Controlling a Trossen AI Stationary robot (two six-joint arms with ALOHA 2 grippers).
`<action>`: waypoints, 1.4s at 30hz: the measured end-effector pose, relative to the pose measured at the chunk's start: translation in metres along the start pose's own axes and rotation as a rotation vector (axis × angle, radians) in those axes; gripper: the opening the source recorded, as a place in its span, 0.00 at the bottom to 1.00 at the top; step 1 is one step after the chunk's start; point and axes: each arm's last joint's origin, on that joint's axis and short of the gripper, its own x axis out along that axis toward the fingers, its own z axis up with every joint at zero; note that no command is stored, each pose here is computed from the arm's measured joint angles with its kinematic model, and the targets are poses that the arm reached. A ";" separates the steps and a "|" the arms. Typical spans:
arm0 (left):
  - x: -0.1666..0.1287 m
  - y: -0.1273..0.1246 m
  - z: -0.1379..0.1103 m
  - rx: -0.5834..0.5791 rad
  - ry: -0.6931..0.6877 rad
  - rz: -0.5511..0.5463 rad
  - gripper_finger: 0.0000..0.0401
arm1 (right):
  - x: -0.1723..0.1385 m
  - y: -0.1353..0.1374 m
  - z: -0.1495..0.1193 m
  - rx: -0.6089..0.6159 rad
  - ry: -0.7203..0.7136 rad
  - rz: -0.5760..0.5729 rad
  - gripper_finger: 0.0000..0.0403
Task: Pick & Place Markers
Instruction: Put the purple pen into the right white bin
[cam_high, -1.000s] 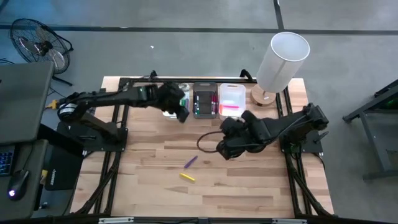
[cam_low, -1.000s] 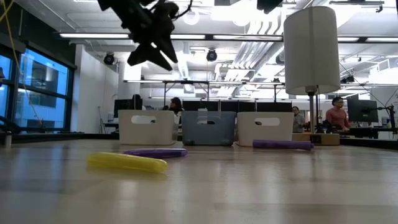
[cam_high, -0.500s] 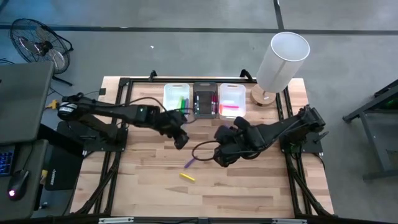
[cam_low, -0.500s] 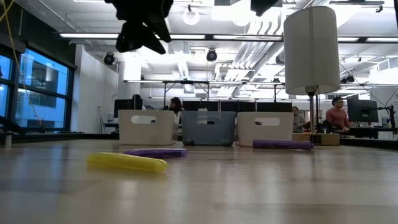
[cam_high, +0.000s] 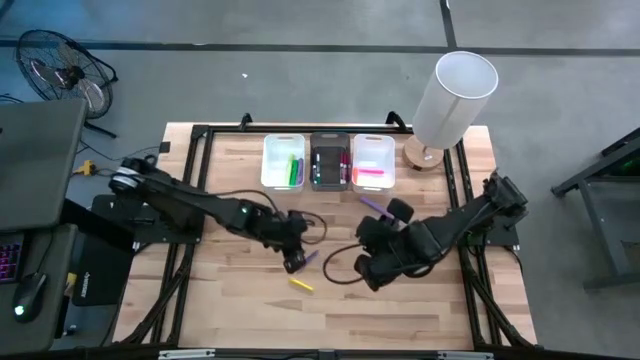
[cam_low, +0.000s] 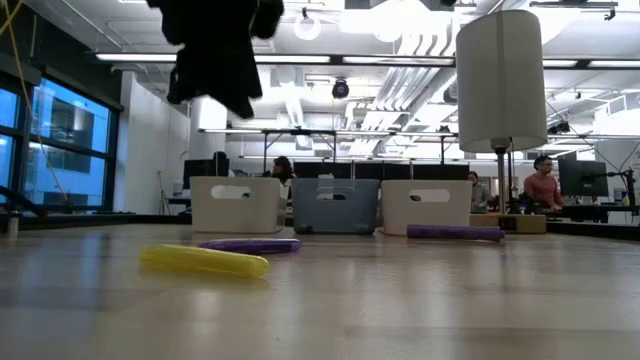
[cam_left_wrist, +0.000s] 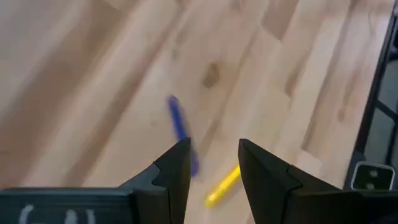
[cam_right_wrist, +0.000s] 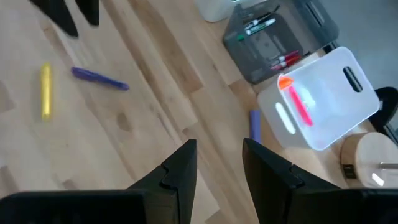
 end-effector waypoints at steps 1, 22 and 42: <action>0.006 -0.001 -0.001 0.003 0.014 -0.007 0.33 | -0.002 0.001 -0.002 0.001 -0.001 0.003 0.29; 0.086 0.008 -0.026 -0.062 0.249 0.082 0.55 | -0.037 0.021 -0.046 0.040 -0.031 0.054 0.29; 0.112 0.002 -0.018 -0.017 0.265 0.197 0.51 | -0.043 0.024 -0.053 0.046 -0.040 0.072 0.29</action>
